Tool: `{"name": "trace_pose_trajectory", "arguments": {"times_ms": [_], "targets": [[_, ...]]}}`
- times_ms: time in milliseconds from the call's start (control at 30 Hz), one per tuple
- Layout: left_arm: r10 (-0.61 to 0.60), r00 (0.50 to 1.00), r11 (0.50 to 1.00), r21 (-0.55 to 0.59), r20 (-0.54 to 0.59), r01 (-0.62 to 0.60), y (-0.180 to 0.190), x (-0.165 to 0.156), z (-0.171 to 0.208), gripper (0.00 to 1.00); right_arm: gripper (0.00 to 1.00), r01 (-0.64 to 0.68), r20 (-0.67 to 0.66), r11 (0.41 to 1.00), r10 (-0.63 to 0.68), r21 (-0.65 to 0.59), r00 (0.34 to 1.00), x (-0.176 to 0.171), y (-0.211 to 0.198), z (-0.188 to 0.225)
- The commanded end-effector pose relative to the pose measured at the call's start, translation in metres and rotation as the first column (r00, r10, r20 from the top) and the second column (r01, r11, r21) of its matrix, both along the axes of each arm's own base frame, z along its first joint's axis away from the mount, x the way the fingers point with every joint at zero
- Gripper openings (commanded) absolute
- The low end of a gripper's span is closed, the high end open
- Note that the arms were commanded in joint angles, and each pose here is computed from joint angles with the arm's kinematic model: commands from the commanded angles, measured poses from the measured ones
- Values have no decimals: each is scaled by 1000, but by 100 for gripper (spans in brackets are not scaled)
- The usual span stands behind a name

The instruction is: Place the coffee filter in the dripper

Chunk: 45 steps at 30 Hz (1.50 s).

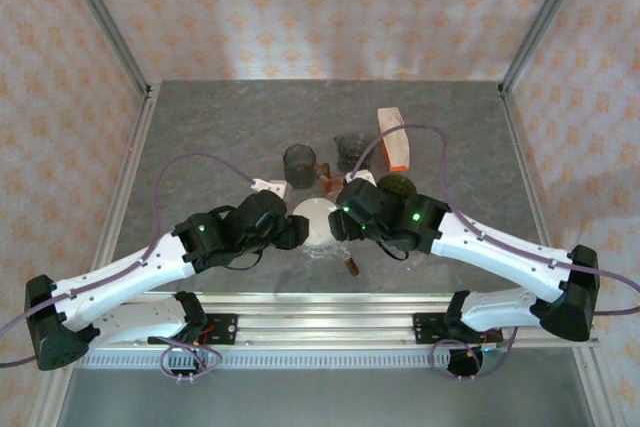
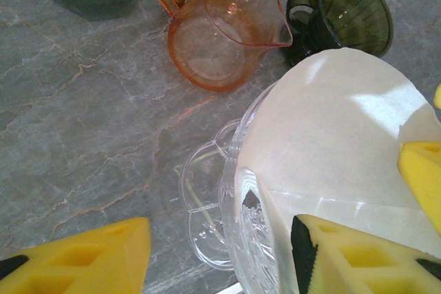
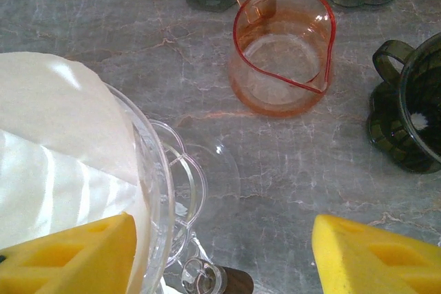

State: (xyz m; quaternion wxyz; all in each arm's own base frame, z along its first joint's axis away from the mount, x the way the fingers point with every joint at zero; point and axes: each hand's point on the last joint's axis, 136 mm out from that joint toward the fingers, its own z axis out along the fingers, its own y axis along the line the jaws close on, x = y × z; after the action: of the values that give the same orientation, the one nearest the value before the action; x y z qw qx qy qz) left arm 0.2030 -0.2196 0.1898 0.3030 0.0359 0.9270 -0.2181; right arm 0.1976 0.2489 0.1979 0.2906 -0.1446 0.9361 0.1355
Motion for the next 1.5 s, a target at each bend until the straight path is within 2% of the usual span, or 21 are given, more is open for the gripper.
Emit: {"name": "trace_pose_trajectory", "arguments": {"times_ms": [0, 233, 433, 533, 767, 1033, 1467], "targets": [[18, 999, 999, -36, 36, -17, 0, 2, 16, 60, 69, 15, 89, 997, -22, 79, 996, 5, -2, 39], [31, 997, 997, -79, 73, -25, 1, 4, 34, 68, 69, 26, 137, 988, -47, 155, 989, 0, -16, 56], [44, 992, 986, -167, 114, -25, 2, 1, 56, 74, 69, 30, 157, 975, -67, 221, 985, -10, -34, 56], [80, 986, 978, -201, 148, -49, 13, 0, 63, 79, 68, 37, 148, 965, -77, 258, 986, -17, -43, 40], [186, 961, 969, -197, 203, -146, 57, -8, 57, 83, 65, 67, 112, 950, -106, 304, 988, -33, -65, -8], [263, 948, 958, -162, 181, -234, 85, -15, 32, 86, 60, 2, -23, 943, 6, 334, 1000, -59, -50, -79], [306, 941, 946, -157, 146, -284, 94, -14, 10, 89, 58, -102, -75, 942, 133, 319, 988, -70, -27, -116]]}}
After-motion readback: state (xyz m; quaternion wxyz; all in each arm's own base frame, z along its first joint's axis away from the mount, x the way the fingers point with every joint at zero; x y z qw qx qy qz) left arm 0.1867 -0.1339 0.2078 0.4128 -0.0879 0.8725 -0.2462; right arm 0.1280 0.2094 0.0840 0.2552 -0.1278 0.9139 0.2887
